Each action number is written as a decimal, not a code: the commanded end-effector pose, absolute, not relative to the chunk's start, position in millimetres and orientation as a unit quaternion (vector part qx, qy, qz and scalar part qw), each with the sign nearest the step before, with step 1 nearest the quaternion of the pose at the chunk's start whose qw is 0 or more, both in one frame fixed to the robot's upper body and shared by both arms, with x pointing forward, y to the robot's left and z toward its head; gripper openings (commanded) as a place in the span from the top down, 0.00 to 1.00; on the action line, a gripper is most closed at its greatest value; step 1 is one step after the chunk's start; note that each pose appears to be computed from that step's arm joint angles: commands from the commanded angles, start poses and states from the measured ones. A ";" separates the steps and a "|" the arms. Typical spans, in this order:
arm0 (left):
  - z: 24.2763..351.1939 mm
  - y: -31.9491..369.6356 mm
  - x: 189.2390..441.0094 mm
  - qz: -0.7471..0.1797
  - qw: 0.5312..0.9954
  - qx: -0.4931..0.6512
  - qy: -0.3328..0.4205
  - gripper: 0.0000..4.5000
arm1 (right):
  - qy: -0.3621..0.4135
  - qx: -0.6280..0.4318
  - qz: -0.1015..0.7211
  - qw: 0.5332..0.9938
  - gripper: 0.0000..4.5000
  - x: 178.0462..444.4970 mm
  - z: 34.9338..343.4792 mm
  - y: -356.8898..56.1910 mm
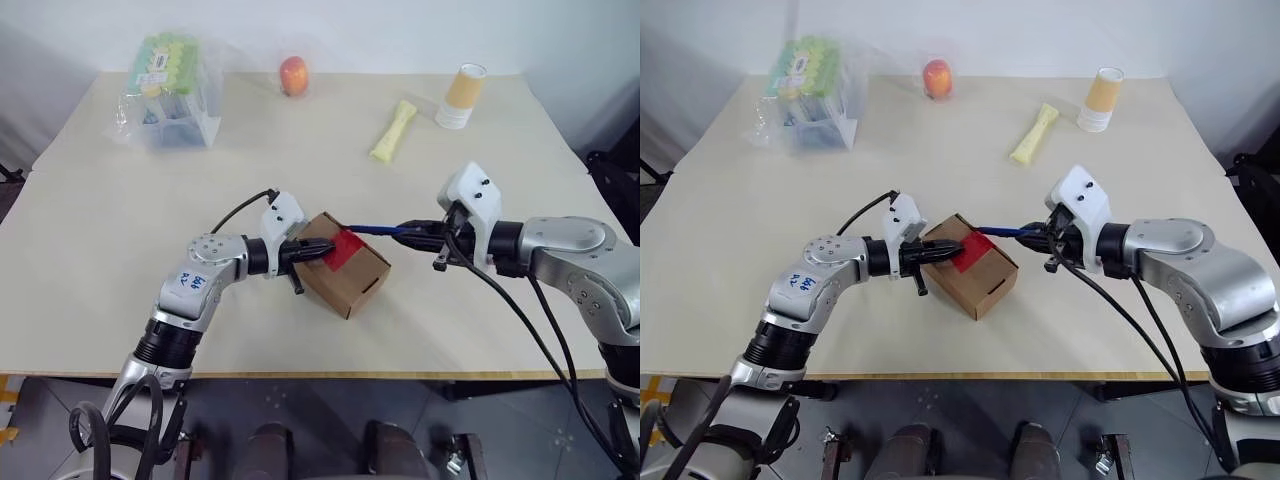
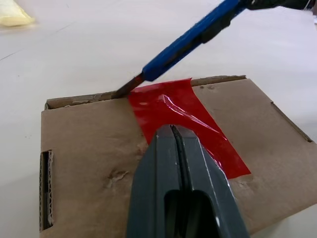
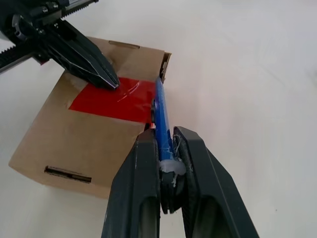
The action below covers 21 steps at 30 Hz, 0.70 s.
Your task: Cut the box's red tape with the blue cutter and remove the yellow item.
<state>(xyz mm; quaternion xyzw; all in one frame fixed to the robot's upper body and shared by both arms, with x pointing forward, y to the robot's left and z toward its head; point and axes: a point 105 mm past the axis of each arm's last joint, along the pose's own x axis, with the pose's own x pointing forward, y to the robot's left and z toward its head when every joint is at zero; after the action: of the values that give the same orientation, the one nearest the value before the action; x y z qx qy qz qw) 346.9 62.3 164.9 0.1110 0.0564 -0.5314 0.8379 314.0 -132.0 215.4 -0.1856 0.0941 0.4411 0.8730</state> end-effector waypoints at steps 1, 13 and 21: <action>163.1 60.1 343.4 -0.532 0.836 0.116 0.058 1.00 | 0.102 -0.198 0.459 0.860 0.96 306.5 213.6 -127.7; 150.0 64.5 349.8 -0.507 0.846 0.143 0.081 1.00 | 0.173 -0.223 0.473 0.834 0.96 304.1 206.6 -131.8; 131.3 64.3 349.2 -0.499 0.845 0.166 0.097 1.00 | 0.222 -0.217 0.487 0.816 0.96 316.2 225.8 -113.4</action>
<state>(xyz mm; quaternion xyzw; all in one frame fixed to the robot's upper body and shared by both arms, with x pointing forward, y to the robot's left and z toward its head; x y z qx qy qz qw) 349.2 61.4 158.7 0.1529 0.0504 -0.5111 0.8443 321.3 -122.7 232.1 -0.2299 0.1937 0.4625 0.8341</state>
